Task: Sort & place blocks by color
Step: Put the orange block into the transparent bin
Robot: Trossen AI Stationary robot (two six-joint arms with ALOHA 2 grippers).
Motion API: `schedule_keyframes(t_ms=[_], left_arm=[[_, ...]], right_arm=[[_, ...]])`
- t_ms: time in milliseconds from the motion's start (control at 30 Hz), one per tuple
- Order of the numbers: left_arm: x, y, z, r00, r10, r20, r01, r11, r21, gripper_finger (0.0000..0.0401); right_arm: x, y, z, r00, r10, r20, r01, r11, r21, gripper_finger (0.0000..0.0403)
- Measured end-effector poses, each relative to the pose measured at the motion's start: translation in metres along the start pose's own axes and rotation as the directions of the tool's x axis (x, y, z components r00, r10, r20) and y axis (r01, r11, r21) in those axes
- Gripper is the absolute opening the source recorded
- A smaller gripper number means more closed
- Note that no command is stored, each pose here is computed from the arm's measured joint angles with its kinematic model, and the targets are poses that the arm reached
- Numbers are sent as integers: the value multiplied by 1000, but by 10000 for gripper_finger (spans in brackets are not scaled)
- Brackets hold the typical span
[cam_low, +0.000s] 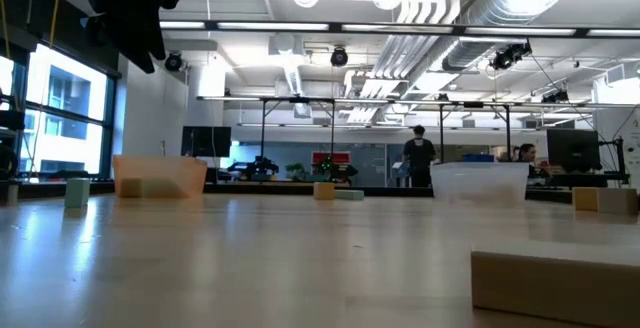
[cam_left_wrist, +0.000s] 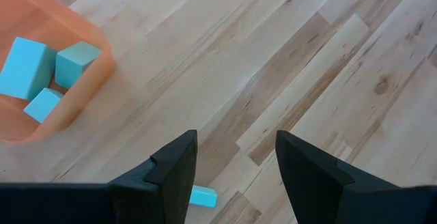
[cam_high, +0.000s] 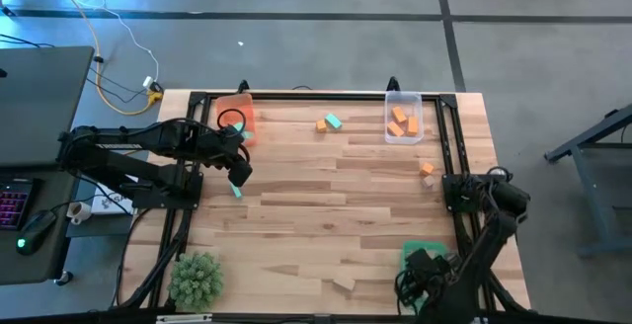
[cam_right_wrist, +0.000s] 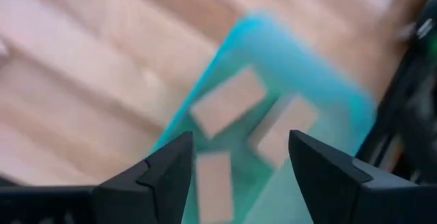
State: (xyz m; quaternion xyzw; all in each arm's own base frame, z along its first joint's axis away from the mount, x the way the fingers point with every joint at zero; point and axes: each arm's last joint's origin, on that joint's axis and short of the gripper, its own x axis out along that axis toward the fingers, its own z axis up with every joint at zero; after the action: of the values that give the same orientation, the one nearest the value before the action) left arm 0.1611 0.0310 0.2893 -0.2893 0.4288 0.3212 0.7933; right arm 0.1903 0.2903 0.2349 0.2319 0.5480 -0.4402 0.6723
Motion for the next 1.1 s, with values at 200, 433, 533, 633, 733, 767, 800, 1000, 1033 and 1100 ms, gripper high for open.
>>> schedule_keyframes(t_ms=[200, 433, 533, 633, 733, 767, 800, 1000, 1033, 1100], left_arm=[[0, 0, 0, 1000, 0, 0, 0, 1000, 0, 186], [0, 0, 0, 1000, 0, 0, 0, 1000, 0, 186], [0, 0, 0, 1000, 0, 0, 0, 1000, 15, 186], [0, 0, 0, 1000, 0, 0, 0, 1000, 19, 186], [0, 0, 0, 1000, 0, 1, 0, 1000, 19, 186], [0, 0, 0, 1000, 0, 0, 0, 1000, 19, 186], [0, 0, 0, 1000, 0, 0, 0, 1000, 19, 186], [0, 0, 0, 1000, 0, 1, 0, 1000, 19, 186], [0, 0, 0, 1000, 0, 1, 0, 1000, 19, 186], [0, 0, 0, 1000, 0, 1, 0, 1000, 19, 186]], right_arm=[[-17, -6, 39, 994, 75, 81, -68, 995, -77, 226], [-23, -7, 97, 980, 112, 164, -81, 979, -185, 227], [-22, -8, 123, 980, 99, 170, -55, 967, -249, 227], [-19, -9, 148, 980, 82, 179, -23, 950, -311, 227], [-11, -17, 168, 981, 49, 188, 22, 934, -356, 227], [-5, -22, 173, 982, 20, 186, 48, 933, -357, 227], [1, -29, 176, 985, -4, 174, 67, 933, -353, 227], [26, -76, 189, 986, -93, 139, 132, 945, -299, 227], [28, -85, 192, 986, -100, 131, 133, 950, -281, 227], [33, -102, 198, 989, -109, 102, 130, 964, -232, 227]])
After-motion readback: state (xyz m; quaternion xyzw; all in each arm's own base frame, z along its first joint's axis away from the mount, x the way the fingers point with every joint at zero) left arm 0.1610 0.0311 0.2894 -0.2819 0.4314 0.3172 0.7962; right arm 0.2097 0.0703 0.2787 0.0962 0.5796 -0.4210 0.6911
